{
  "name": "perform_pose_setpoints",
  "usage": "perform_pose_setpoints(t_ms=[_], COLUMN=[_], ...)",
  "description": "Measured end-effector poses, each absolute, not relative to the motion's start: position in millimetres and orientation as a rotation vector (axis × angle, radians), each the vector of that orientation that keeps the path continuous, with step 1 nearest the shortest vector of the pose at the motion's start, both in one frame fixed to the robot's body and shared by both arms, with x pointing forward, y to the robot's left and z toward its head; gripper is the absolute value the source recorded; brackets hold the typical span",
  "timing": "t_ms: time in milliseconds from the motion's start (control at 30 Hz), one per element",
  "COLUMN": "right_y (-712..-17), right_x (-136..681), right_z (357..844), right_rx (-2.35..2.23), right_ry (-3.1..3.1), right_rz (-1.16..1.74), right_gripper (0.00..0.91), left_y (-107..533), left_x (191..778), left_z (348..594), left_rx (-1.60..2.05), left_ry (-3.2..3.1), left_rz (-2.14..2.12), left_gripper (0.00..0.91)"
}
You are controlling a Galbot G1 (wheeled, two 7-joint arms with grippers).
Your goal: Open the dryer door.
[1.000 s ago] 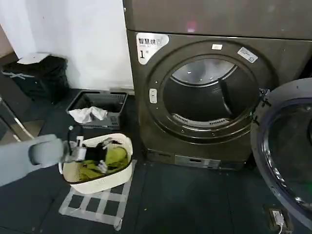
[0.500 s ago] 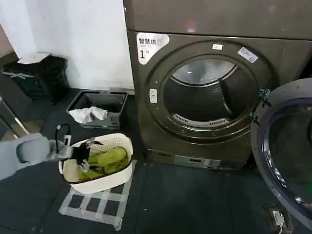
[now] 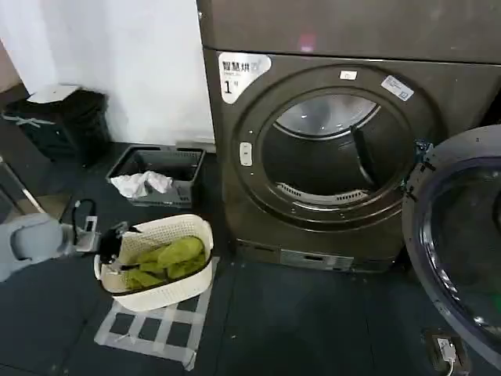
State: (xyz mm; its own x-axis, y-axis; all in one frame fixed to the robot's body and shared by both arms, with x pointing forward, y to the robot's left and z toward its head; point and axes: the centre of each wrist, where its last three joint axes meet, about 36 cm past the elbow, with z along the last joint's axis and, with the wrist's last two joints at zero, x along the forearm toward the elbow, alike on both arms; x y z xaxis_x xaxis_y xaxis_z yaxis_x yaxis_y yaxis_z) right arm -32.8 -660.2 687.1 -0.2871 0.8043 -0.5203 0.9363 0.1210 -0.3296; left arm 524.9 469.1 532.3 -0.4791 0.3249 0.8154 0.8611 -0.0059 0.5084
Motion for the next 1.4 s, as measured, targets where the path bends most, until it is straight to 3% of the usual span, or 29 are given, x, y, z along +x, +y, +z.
perform_pose_setpoints(t_ms=[1400], right_y=[-659], right_x=[-39], right_z=[689], right_rx=[1.733], right_ry=[2.17], right_rz=[-0.914], right_gripper=[0.907], left_y=[503], left_x=[511], left_z=[531], left_rx=[-1.163], left_ry=[-1.785], left_rz=[-1.473], left_gripper=[0.907])
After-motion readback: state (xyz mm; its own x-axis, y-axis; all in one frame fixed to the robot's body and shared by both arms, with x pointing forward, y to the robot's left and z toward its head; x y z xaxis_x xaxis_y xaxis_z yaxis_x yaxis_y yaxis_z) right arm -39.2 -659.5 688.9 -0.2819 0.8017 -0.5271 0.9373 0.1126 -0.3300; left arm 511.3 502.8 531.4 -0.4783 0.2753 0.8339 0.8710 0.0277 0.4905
